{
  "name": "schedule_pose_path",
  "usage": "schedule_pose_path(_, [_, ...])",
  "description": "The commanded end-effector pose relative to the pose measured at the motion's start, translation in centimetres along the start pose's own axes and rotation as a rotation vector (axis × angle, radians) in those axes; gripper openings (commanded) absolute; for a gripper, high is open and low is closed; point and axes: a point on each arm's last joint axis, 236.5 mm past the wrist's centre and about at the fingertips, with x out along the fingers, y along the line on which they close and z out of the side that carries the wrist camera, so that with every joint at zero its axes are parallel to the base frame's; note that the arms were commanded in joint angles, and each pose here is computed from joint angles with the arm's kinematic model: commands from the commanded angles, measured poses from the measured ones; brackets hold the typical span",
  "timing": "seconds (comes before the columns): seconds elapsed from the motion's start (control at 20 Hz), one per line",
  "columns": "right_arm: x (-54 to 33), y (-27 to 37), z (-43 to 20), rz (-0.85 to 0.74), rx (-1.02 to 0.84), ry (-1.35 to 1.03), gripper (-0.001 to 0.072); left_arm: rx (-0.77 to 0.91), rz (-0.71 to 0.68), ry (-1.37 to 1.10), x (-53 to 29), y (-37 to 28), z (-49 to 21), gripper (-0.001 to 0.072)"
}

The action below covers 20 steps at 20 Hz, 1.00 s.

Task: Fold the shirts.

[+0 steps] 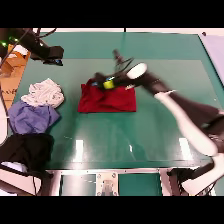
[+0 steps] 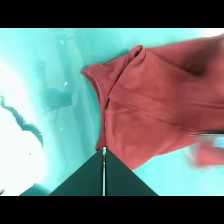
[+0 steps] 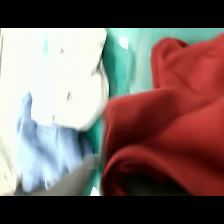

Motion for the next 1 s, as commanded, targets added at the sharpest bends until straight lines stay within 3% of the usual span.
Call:
schedule_pose_path(0.0, [9.3,-2.6,-2.4,-0.031,0.145,-0.17,0.059,0.027,0.03,0.011,-0.7,1.3,-0.5,0.0023])
schedule_pose_path(0.15, [6.5,-2.3,-1.3,0.012,0.09,-0.007,0.0557,0.041,0.033,0.018,-0.7,1.4,-0.6,0.0023])
schedule_pose_path(0.25, [1.2,-2.4,1.4,0.06,0.017,0.081,0.0336,0.041,0.033,0.016,-0.7,1.4,-0.6,0.0022])
schedule_pose_path(0.45, [-13.0,-4.8,5.9,0.126,-0.028,0.201,0.033,0.041,0.033,0.019,-0.7,1.4,-0.7,0.0023])
schedule_pose_path(0.65, [-21.9,-15.7,6.6,-0.116,0.055,0.23,0.0339,0.041,0.033,0.018,-0.7,1.4,-0.6,0.0023])
schedule_pose_path(0.75, [-22.7,-20.0,5.7,-0.157,0.16,0.209,0.0455,0.04,0.033,0.018,-0.7,1.4,-0.6,0.0023])
schedule_pose_path(0.95, [-19.0,-24.5,2.4,-0.181,0.213,0.194,0.0456,0.037,0.032,0.02,-0.7,1.3,-0.7,0.0022])
